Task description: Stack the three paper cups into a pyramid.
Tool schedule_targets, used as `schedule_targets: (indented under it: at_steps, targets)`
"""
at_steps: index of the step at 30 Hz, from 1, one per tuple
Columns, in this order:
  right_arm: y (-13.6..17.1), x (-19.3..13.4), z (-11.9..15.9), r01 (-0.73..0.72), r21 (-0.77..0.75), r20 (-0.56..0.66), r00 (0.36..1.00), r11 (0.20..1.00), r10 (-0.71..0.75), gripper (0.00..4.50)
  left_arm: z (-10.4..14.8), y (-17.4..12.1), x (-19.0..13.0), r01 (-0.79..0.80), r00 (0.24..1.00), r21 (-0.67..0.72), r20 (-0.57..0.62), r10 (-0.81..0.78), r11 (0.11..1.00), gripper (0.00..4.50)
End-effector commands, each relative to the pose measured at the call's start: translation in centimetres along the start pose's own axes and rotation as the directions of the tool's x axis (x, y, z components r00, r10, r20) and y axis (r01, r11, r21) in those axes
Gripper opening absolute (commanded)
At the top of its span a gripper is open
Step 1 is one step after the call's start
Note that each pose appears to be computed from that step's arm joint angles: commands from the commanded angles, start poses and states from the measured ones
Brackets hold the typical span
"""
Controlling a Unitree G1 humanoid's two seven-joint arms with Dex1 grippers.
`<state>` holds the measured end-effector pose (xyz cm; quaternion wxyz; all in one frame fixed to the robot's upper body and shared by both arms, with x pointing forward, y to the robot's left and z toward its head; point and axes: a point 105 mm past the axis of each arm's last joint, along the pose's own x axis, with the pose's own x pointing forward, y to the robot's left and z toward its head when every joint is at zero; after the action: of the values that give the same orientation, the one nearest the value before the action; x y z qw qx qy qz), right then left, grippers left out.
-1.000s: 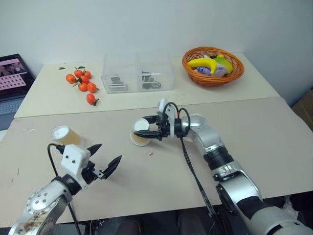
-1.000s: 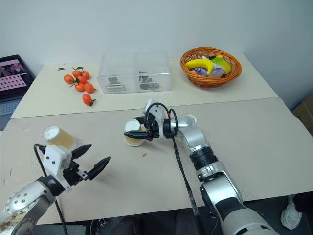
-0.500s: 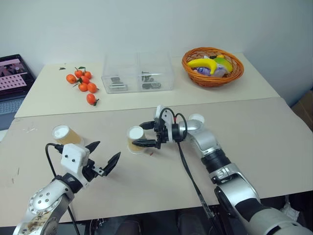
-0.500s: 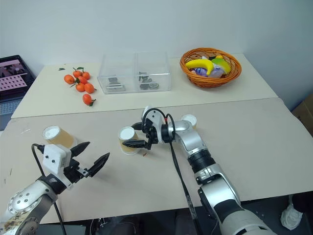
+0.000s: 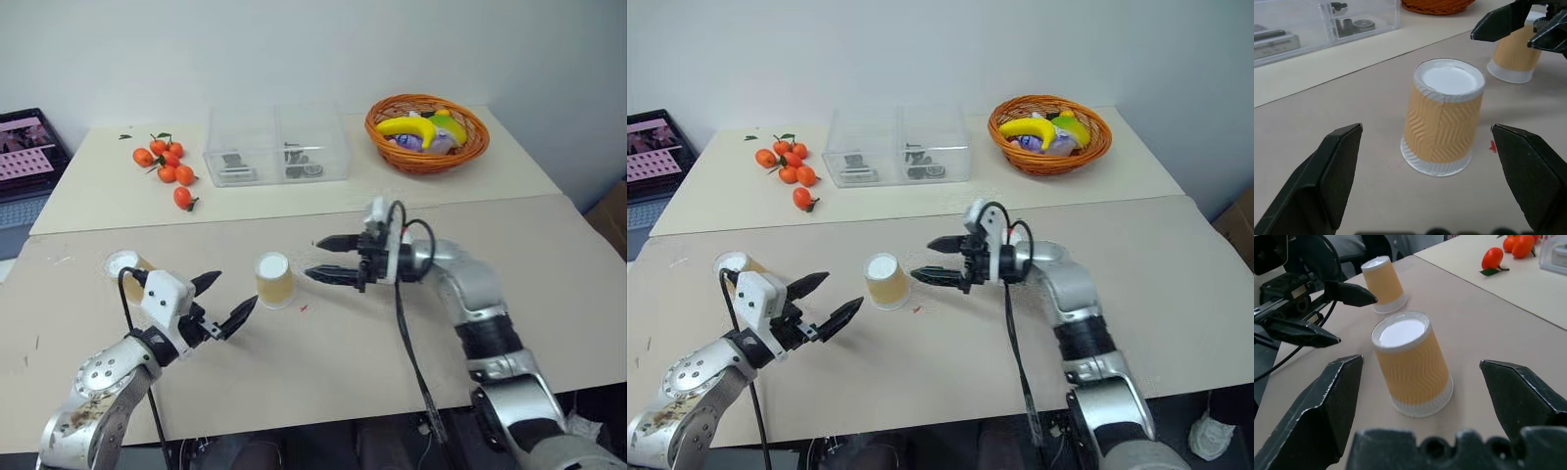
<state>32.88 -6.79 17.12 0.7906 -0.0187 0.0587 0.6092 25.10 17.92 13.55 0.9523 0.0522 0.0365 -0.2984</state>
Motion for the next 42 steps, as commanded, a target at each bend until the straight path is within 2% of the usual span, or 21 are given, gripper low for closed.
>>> schedule_targets:
  at_steps: [1, 5, 8, 13, 18, 22, 26, 42]
  targets:
    - [1.5, -2.9, 2.4, 0.007, -0.039, 0.053, 0.999, 0.999, -0.005, 4.45, 1.3, -0.5, -0.9, 0.035, 0.999, 0.024, 0.017, -0.035, 0.999, 4.50]
    - [2.8, -8.8, 2.7, 0.095, 0.005, 0.050, 0.994, 0.995, -0.095, 4.45, 1.2, -1.5, -1.2, 0.087, 0.996, 0.006, -0.005, -0.087, 0.996, 4.50]
    - [2.6, -12.1, 1.3, 0.216, 0.001, -0.023, 0.976, 0.976, -0.216, 4.45, 1.2, -2.2, -0.6, 0.136, 0.991, 0.013, -0.011, -0.136, 0.991, 4.50]
    - [-0.1, -16.9, -1.3, 0.457, -0.008, -0.126, 0.882, 0.890, -0.454, 4.45, 1.1, -3.0, 0.7, 0.223, 0.975, 0.043, 0.002, -0.224, 0.974, 4.50]
    - [-1.7, -19.3, -2.5, 0.576, -0.052, -0.151, 0.803, 0.816, -0.577, 4.45, 2.1, -3.1, 1.5, 0.285, 0.957, 0.094, 0.022, -0.288, 0.954, 4.50]
    - [-3.0, -19.1, -3.0, 0.626, -0.080, -0.135, 0.764, 0.775, -0.631, 4.45, 2.7, -2.7, 2.0, 0.304, 0.950, 0.122, 0.031, -0.310, 0.945, 4.50]
    - [-3.7, -17.3, -3.3, 0.626, -0.103, -0.115, 0.764, 0.773, -0.634, 4.45, 3.0, -2.4, 2.3, 0.318, 0.945, 0.142, 0.032, -0.325, 0.938, 4.50]
    - [-6.1, -11.9, -2.1, 0.539, -0.101, -0.037, 0.838, 0.836, -0.545, 4.45, 2.7, 0.0, 1.2, 0.203, 0.977, 0.120, 0.035, -0.208, 0.972, 4.50]
